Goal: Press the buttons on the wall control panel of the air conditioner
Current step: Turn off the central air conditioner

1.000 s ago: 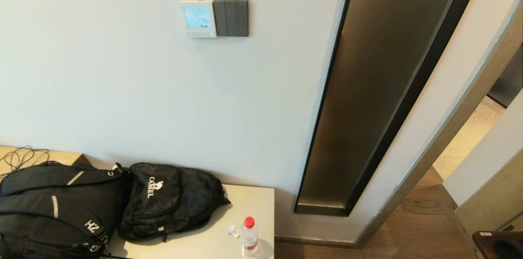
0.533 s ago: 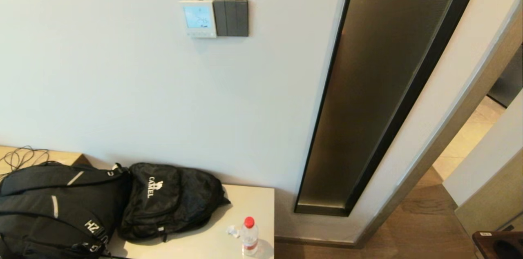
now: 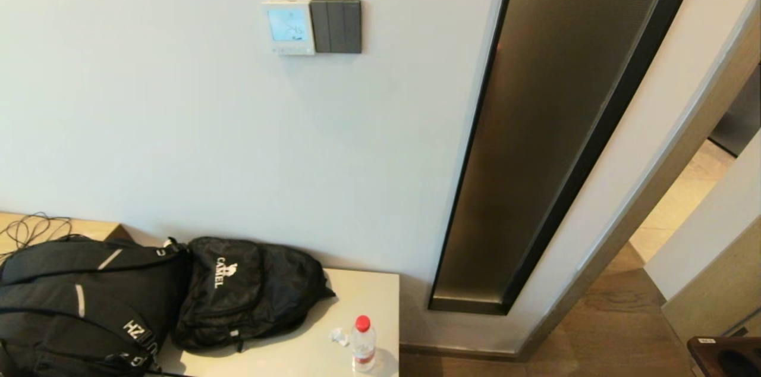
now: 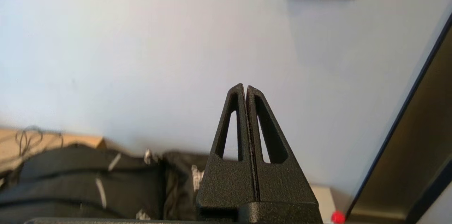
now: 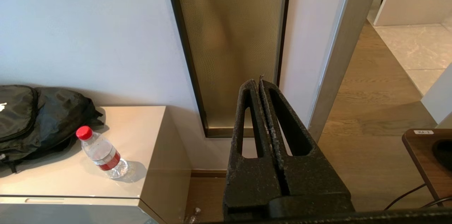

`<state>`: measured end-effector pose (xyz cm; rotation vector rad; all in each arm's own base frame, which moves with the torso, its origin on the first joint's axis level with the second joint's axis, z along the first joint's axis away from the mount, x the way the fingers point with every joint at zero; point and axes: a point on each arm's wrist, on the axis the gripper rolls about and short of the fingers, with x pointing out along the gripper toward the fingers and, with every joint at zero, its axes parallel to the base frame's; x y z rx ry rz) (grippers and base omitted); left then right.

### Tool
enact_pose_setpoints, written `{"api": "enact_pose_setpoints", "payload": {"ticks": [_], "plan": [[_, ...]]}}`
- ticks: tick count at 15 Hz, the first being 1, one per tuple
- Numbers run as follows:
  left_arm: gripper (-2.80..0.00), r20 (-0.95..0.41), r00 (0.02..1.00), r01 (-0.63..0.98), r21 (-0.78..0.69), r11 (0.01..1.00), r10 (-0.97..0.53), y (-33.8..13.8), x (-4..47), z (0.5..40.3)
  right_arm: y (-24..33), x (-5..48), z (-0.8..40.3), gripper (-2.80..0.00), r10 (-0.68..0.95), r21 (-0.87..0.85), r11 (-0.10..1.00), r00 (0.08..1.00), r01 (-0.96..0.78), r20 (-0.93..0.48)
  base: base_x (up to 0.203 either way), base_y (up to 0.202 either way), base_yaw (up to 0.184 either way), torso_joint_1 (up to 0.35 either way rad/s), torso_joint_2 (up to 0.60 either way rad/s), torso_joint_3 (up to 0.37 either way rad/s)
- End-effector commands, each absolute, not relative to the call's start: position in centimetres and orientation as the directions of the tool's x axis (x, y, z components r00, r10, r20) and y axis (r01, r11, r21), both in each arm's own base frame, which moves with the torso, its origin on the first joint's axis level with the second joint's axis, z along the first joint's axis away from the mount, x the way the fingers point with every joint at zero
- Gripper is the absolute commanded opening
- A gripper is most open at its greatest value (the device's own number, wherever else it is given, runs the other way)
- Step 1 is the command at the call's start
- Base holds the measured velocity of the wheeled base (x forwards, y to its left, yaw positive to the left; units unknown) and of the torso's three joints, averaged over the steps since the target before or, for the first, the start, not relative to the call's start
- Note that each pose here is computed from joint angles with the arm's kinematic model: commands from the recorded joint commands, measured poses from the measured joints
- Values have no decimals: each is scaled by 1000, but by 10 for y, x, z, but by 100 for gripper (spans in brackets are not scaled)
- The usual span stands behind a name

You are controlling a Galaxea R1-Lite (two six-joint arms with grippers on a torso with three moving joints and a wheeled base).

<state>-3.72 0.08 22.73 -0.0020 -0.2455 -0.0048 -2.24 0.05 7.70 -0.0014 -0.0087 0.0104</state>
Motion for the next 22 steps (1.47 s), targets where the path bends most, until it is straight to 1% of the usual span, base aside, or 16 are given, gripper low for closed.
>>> {"api": "enact_pose_setpoints", "payload": {"ticks": [1,5,9,11,14,17,19,22], "plan": [[-280,201,980,14,-1,1000,-13,0,-2,265,0,-22,77,-280,12,-2,1000,1000,-12,8,0,0,0,0,0,0],[-280,282,958,50,9,999,-51,-2,44,334,1,-22,77,-280,11,-2,1000,1000,-11,8,0,0,0,0,0,0],[-280,266,956,121,23,992,-123,-6,108,376,1,-22,77,-280,11,-2,1000,1000,-11,8,0,0,0,0,0,0],[-280,262,948,182,17,983,-180,-17,144,394,1,-22,77,-280,11,-2,1000,1000,-11,8,0,0,0,0,0,0],[-280,240,940,250,-2,968,-242,-48,195,405,1,-22,77,-280,11,-2,1000,1000,-11,8,0,0,0,0,0,0],[-280,223,933,292,-11,956,-282,-80,240,407,1,-22,77,-280,11,-2,1000,1000,-11,7,0,0,0,0,0,0],[-280,206,933,303,-12,953,-294,-94,267,403,0,-22,77,-280,12,-2,1000,1000,-12,8,0,0,0,0,0,0],[-280,153,942,303,-12,953,-298,-109,303,384,0,-22,77,-280,12,-2,1000,1000,-12,8,0,0,0,0,0,0]]}}
